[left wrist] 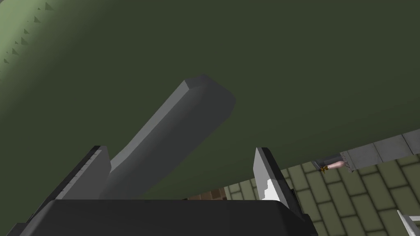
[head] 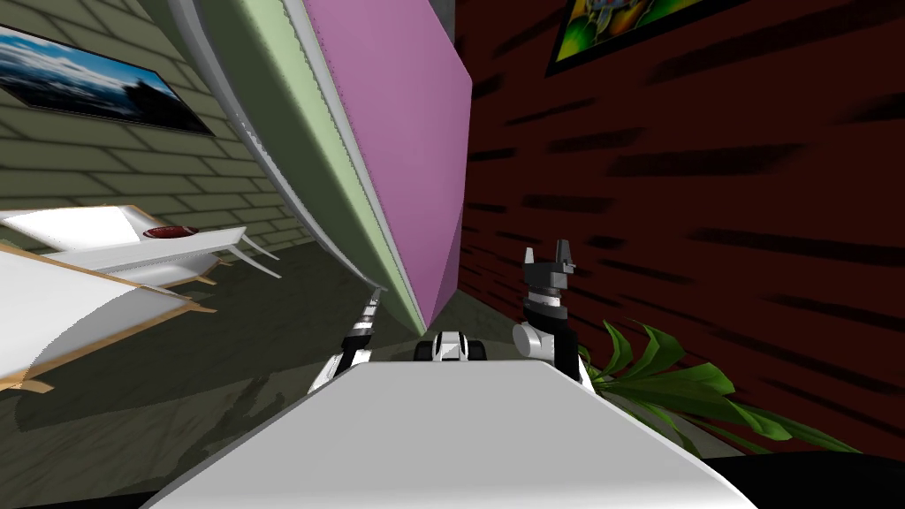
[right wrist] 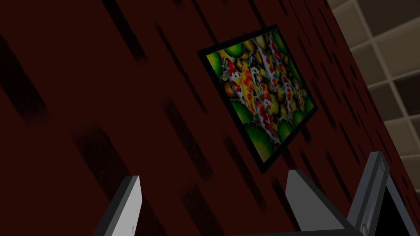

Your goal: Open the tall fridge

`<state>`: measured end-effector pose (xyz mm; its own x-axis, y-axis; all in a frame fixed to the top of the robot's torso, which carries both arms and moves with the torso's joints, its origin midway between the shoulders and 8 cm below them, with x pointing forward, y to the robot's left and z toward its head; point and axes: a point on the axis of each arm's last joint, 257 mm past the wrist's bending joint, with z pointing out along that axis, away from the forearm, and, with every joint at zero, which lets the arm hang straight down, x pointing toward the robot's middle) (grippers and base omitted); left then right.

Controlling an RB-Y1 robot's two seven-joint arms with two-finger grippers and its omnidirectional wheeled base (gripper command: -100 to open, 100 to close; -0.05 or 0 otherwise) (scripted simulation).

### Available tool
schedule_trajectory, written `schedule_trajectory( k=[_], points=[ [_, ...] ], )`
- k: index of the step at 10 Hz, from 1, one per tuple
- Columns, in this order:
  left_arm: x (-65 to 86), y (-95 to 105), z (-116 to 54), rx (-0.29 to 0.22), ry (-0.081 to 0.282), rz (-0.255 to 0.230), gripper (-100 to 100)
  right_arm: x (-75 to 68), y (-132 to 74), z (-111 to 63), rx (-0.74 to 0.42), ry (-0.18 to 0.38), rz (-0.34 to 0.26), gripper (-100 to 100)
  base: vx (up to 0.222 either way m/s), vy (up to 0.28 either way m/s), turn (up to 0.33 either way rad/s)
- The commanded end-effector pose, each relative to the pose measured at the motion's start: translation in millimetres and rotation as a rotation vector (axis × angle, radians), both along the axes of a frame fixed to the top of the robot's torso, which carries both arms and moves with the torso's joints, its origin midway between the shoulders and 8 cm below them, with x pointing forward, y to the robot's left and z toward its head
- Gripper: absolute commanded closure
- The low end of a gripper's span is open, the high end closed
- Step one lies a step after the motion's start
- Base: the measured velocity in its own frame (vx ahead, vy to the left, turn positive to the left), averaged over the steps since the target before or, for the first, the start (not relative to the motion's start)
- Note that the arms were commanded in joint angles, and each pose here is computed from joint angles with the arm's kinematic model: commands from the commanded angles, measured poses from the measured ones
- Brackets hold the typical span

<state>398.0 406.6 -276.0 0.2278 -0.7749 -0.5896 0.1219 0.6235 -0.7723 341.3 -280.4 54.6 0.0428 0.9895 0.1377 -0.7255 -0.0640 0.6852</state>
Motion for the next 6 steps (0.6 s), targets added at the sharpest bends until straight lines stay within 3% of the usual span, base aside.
schedule_trajectory(
  k=[1,6],
  points=[
    [6.3,9.3,4.9,0.008,0.021,0.010,-100,0.0,0,0.0,0.000,0.000,0.000,0,-0.014,-0.049,-0.005],
    [14.6,26.7,14.1,0.029,0.056,0.030,-100,0.0,0,0.0,0.000,0.000,0.000,0,-0.020,-0.041,-0.003]
  ],
)
